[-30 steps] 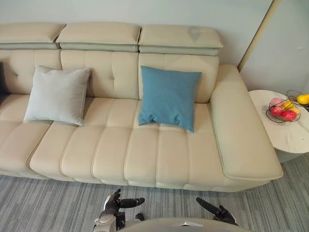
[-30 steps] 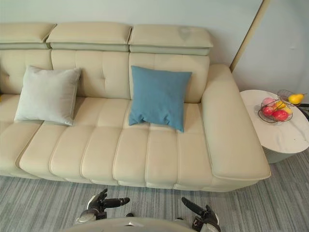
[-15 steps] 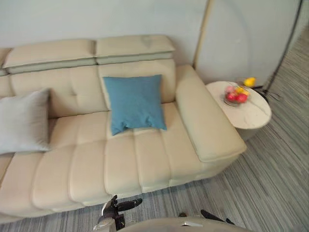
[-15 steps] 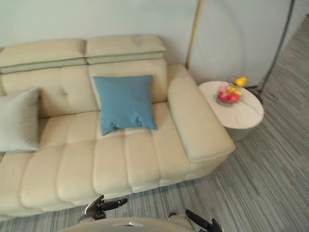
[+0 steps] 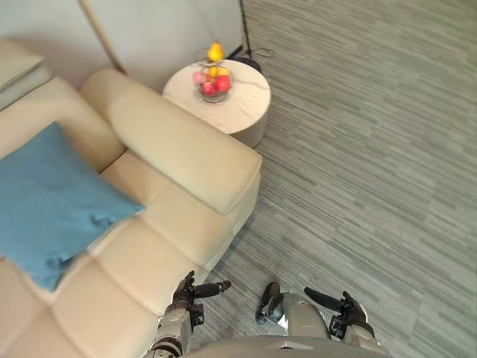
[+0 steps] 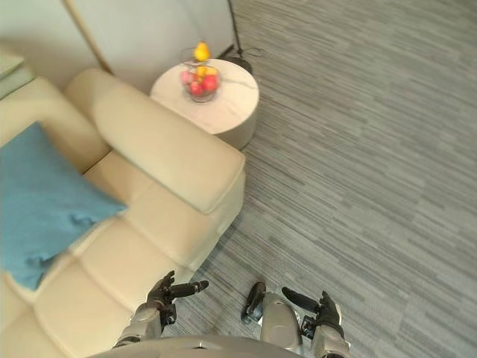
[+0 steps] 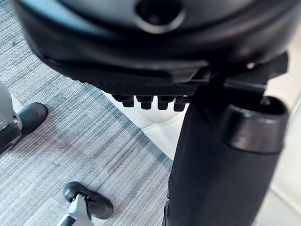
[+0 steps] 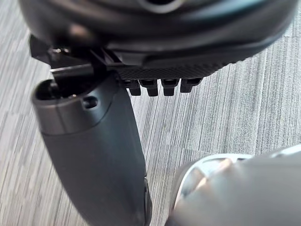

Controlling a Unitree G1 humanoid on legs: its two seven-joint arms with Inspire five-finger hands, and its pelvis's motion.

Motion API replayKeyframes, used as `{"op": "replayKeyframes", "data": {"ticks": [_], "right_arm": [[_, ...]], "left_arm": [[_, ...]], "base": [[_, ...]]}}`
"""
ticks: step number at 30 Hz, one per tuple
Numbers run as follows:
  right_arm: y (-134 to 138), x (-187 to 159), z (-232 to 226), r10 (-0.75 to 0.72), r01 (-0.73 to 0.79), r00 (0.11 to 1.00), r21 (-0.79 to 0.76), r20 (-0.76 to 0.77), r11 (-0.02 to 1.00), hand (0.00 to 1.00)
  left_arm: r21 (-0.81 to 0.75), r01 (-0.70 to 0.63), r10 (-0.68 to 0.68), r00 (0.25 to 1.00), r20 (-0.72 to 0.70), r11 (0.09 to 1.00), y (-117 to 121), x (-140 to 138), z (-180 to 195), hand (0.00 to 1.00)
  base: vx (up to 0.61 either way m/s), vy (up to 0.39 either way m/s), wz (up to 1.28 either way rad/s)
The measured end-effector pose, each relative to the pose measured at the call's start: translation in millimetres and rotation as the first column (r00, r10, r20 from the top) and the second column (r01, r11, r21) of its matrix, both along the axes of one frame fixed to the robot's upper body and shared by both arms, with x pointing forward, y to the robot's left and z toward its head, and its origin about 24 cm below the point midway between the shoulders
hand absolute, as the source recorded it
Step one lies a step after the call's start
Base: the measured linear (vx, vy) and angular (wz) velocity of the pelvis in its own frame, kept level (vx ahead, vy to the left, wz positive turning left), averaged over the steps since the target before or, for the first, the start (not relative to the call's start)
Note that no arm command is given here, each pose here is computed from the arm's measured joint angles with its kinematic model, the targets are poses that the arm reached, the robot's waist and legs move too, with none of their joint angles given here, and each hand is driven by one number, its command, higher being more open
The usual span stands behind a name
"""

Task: Pick up cushions and gather them together orderly.

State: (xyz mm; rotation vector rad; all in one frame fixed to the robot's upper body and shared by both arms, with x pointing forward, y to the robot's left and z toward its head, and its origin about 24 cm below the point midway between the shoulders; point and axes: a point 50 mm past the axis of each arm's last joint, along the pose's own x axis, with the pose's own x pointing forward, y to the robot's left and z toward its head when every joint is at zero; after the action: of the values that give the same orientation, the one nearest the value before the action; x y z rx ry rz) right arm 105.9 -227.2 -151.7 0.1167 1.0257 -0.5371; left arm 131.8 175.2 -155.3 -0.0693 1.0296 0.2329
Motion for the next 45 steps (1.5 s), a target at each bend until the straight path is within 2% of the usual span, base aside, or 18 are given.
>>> {"op": "replayKeyframes", "data": {"ticks": [2,7,17,22,29,34,39,43,45], "right_arm": [[4,-7,-4,-0.004,0.004,0.999,0.018,-0.037,1.0,1.0],[6,-14,-6,-0.009,0.011,0.998,0.021,-0.062,1.0,1.0],[9,-6,-4,0.022,-0.022,0.999,0.005,-0.043,1.0,1.0],[38,-2,-6,0.035,-0.033,0.999,0.083,-0.015,0.996,1.0],[35,20,2,0.055,-0.06,0.996,0.067,0.066,0.996,1.0],[21,-2,-7,0.051,-0.049,0.998,0.043,-0.04,0.998,1.0],[28,-6,-8,0.039,-0.037,0.999,0.06,-0.034,0.998,1.0],[32,1,-5,0.035,-0.034,0.999,0.064,-0.008,0.997,1.0],[25,2,-4,0.03,-0.03,1.0,0.051,-0.007,0.998,1.0]], "left_arm": [[-0.003,-0.007,0.007,0.999,-0.032,1.0,1,-9,-3,1.0],[0.009,-0.053,0.053,0.998,0.024,0.999,9,-1,2,1.0],[-0.033,-0.054,0.058,0.988,0.143,0.998,-11,21,13,1.0],[-0.009,-0.055,0.056,0.994,0.097,0.998,-1,17,10,1.0],[0.011,-0.053,0.052,0.998,0.024,0.999,7,6,3,1.0],[-0.001,0.02,-0.02,1.0,0.021,1.0,-2,4,2,1.0],[0.035,-0.031,0.028,0.995,0.094,0.999,15,13,11,1.0],[0.016,-0.025,0.023,0.989,0.144,1.0,5,23,15,1.0],[-0.005,-0.025,0.026,0.992,0.125,1.0,-2,19,12,1.0]], "base": [[0.2,-0.301,-1.1],[0.12,-0.115,-1.24],[0.15,0.11,-1.34],[0.39,0.2,-1.4],[0.26,-0.049,-1.08],[0.2,-0.116,-0.35],[0.21,-0.028,-0.72],[0.27,0.222,-1.25],[0.24,0.21,-0.94]]}}
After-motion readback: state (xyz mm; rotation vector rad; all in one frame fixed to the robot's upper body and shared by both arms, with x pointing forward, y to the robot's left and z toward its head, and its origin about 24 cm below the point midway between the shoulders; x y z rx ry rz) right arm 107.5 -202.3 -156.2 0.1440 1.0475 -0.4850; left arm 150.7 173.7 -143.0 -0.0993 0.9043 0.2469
